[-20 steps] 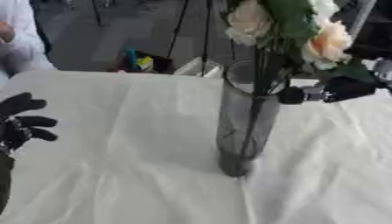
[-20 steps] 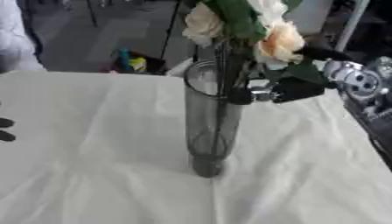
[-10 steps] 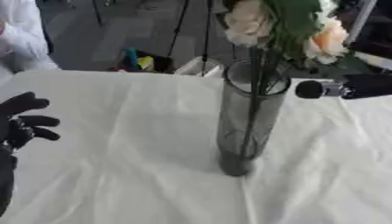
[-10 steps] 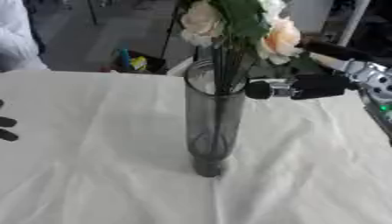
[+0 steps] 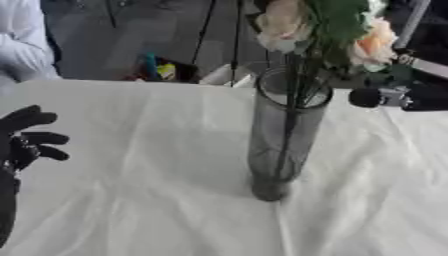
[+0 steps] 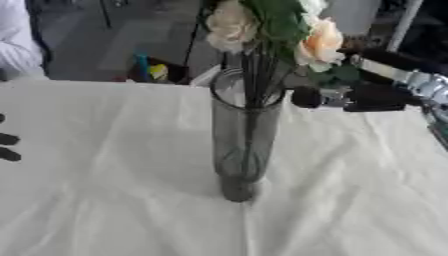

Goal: Arrange flowers into the vase.

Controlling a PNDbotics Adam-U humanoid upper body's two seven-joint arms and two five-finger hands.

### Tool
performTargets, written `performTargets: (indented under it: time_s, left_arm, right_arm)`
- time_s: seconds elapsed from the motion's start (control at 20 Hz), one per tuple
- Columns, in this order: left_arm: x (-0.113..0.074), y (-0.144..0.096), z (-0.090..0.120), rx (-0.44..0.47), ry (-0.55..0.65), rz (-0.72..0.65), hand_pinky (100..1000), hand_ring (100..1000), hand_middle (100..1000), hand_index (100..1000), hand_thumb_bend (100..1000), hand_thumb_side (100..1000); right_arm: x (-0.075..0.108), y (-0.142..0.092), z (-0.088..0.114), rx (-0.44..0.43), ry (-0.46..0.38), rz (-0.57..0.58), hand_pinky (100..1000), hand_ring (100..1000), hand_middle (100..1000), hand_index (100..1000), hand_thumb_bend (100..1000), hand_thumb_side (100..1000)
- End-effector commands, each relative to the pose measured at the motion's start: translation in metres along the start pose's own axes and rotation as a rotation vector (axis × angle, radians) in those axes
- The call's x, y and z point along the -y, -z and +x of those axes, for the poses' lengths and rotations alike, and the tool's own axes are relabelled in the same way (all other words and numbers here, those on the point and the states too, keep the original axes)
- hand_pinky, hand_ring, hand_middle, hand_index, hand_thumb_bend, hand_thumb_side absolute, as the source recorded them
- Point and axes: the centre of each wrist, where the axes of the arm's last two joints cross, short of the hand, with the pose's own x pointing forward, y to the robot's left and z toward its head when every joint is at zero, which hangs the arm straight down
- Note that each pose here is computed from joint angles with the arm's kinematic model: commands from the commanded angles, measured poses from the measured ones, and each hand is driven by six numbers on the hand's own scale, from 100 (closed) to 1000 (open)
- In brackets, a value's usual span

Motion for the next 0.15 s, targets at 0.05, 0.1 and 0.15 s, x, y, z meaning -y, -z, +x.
performTargets:
  time_s: [0.05,0.1,0.15]
  left_arm:
    - [-0.0018,0.0032,0.0058,0.028,0.009,0.003,552,651,731,861,100,1000]
    - [-0.0019,0.0032,0.0058,0.028,0.009,0.004,552,651,731,861,100,1000]
    - [-0.0019,0.0033,0.0058,0.028,0.01,0.005,552,651,731,861,100,1000]
  right_arm:
    - [0.0136,-0.0107,0.0071,0.016,0.013,-0.147,816,746,754,921,548,1000]
    - [0.013,-0.0126,0.0084,0.016,0.035,-0.197,811,731,732,895,481,1000]
    - [0.012,-0.0146,0.0101,0.015,0.057,-0.246,809,724,722,884,451,1000]
